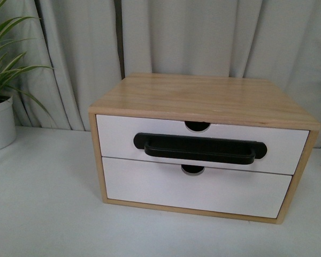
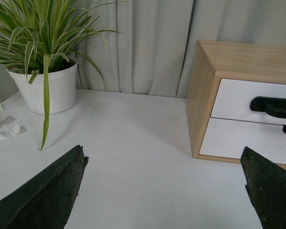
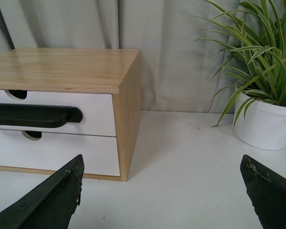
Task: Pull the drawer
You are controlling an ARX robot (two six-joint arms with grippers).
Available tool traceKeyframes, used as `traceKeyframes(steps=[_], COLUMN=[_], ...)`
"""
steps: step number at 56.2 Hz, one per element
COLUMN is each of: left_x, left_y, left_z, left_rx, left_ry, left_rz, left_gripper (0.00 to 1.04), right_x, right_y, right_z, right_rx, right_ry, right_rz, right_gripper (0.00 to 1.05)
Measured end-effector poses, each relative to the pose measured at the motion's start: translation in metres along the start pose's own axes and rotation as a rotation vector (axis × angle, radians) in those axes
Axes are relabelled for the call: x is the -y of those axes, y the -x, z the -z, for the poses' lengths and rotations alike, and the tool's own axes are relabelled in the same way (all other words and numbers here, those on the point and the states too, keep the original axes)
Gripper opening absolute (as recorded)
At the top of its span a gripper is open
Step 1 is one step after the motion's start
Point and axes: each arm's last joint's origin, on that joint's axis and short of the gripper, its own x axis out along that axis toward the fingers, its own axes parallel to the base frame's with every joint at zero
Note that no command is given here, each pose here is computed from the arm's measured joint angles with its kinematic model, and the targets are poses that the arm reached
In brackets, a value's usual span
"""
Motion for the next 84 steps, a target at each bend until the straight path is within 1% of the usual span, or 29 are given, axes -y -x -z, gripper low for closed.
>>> traceKeyframes(steps=[84], left_x=[0.0], left_y=[0.0], left_z=[0.0], left_rx=[0.0], left_ry=[0.0], left_rz=[0.0], left_gripper=[0.99], right_x=[0.0], right_y=[0.0], right_z=[0.0], right_rx=[0.0], right_ry=[0.0], right_rz=[0.0], right_gripper=[0.96])
